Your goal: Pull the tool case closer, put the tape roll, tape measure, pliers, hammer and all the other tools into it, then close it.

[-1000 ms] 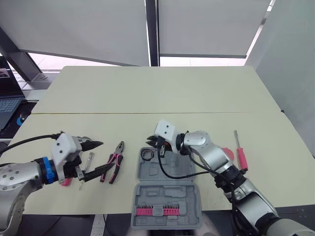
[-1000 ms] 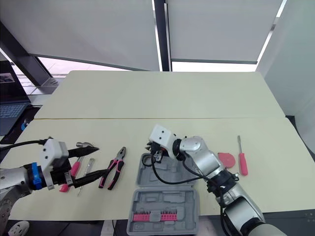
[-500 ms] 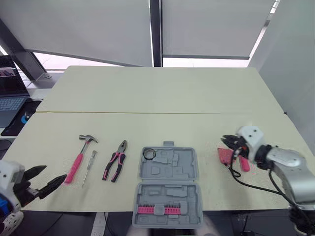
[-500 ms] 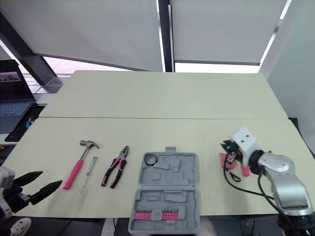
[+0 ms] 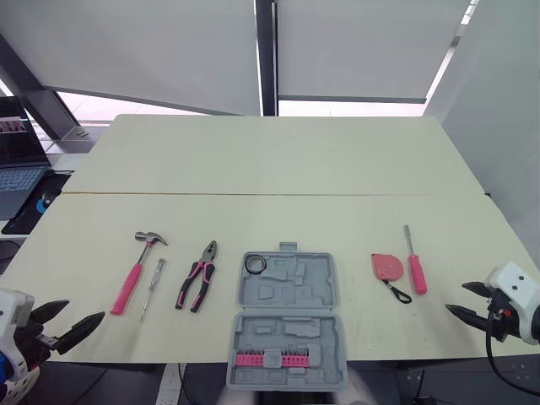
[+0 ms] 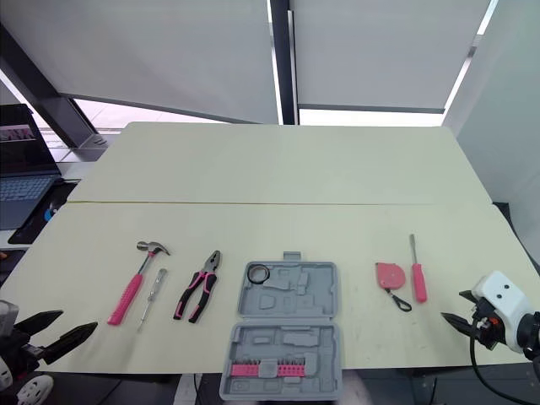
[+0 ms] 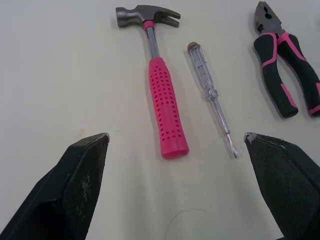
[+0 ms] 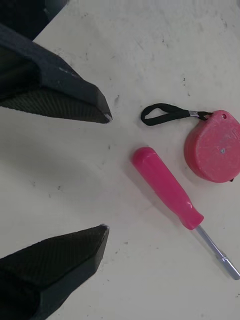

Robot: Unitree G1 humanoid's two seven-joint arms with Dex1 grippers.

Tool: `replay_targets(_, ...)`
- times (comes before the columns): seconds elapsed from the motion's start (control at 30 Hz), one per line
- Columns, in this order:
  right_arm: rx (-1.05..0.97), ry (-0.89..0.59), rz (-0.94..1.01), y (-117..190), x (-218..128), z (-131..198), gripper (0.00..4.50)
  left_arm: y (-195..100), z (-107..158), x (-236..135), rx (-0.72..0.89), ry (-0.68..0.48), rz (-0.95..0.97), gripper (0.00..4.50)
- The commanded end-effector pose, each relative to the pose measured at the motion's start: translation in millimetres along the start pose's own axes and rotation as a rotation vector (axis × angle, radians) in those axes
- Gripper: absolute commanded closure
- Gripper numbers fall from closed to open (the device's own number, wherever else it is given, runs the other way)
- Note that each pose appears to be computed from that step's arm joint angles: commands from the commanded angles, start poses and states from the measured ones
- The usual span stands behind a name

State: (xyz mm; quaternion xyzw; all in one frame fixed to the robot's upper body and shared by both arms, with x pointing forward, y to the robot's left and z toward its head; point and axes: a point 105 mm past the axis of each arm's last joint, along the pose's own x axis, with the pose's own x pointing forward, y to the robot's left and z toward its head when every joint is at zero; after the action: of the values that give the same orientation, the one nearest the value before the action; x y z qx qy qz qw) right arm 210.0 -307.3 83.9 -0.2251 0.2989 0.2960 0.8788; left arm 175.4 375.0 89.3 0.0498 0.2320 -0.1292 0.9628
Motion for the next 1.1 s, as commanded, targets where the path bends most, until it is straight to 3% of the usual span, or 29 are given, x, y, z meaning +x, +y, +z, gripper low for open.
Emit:
replay_targets(0.03,-0.054,-0.017,0.008,-2.8,-2.7,8.7,0.02,0.3,13.5,-5.8,0.023,-0.018,0.023,0.00)
replay_targets(0.17,-0.073,-0.024,-0.008,-4.9,1.2,10.5,0.02,-6.2,15.6,-5.3,0.037,-0.009,0.011,0.00)
replay_targets(0.33,-0.053,-0.074,0.004,5.2,7.8,18.8,0.02,-49.4,44.3,13.2,0.122,-0.057,-0.189,0.00)
replay_targets(0.63,0.006,-0.198,-0.009,42.6,33.3,43.0,0.02,-163.2,80.0,43.1,0.330,-0.161,-0.721,0.00)
replay_targets(0.83,0.105,-0.191,-0.040,60.3,57.8,42.9,0.02,-196.5,96.6,53.4,0.433,-0.246,-0.901,0.00)
replay_targets(1.1,0.145,-0.161,-0.105,62.8,83.5,31.1,0.02,-210.0,80.0,53.5,0.519,-0.206,-1.062,0.00)
